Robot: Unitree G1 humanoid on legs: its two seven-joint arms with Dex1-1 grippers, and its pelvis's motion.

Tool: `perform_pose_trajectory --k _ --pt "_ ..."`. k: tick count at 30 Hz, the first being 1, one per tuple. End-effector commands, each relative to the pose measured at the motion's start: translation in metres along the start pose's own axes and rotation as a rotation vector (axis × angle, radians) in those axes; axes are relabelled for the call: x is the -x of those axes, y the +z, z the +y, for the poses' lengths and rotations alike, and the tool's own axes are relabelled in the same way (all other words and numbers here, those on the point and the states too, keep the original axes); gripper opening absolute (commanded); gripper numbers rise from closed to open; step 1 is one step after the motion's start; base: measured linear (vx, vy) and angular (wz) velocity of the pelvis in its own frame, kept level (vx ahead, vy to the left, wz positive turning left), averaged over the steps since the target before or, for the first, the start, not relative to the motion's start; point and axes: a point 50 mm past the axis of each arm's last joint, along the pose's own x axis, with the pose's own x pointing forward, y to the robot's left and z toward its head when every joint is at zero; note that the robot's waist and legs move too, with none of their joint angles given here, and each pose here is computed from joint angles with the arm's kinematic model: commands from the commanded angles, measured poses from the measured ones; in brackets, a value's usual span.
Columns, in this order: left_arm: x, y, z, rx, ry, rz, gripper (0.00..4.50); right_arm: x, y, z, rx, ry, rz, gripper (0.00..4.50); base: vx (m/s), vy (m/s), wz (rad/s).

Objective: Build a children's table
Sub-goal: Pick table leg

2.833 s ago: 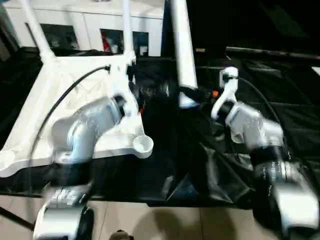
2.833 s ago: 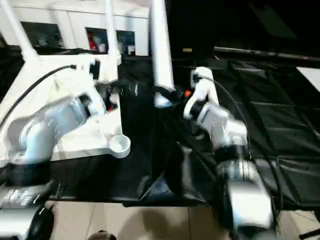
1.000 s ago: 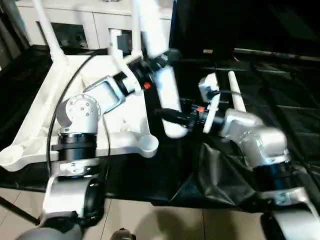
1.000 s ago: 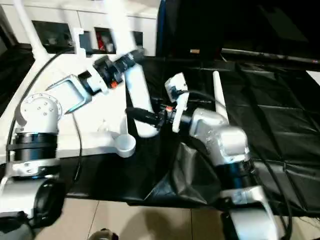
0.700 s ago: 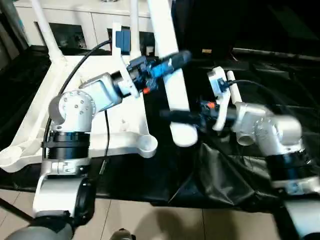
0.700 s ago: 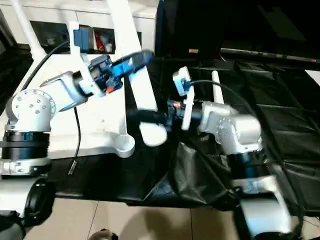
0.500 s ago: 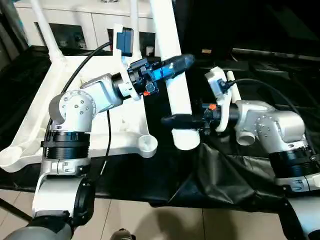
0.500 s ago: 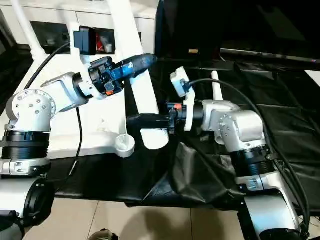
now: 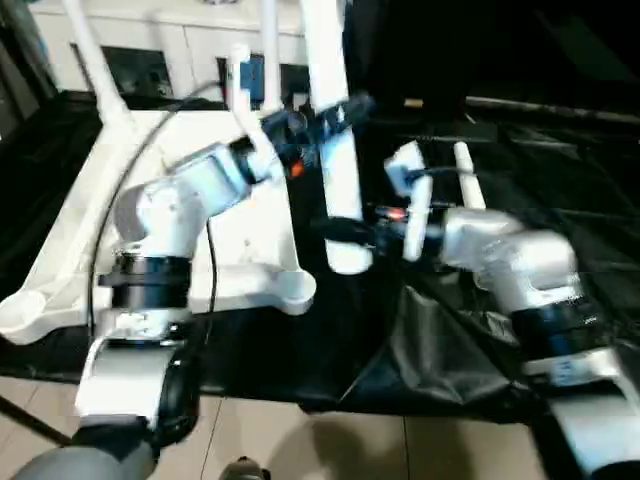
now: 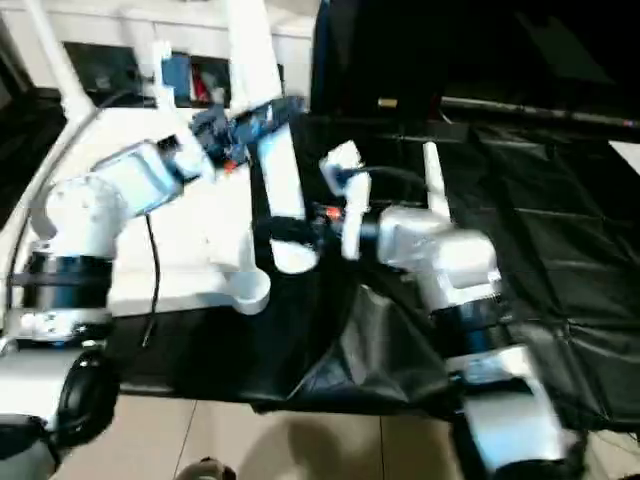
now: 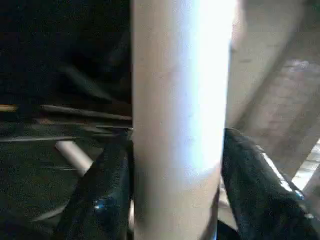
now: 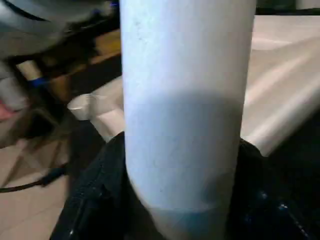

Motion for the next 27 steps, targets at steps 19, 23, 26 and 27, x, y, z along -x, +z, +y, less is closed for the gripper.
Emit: perform_pose_trajectory --k 19,23,26,27 --pt "-0.013 -0.007 -0.011 -0.039 0.131 -0.061 1.87 -0.019 0.018 0.010 0.131 -0.178 -0.096 2.00 0.000 0.000 0.00" --pt "-0.012 -0.004 -0.015 -0.065 0.083 -0.044 1.85 -0.013 0.022 0.013 0.075 -0.080 -0.128 2.70 0.000 0.000 0.00" --pt "-0.010 -0.003 -0.020 -0.083 0.015 -0.008 1.84 -0.003 0.023 0.013 0.042 0.018 -0.099 2.83 0.000 0.000 0.00" --pt "-0.009 -0.003 -0.023 -0.082 -0.018 0.007 1.83 0.002 0.023 0.013 0.045 0.049 -0.079 2.94 0.000 0.000 0.00"
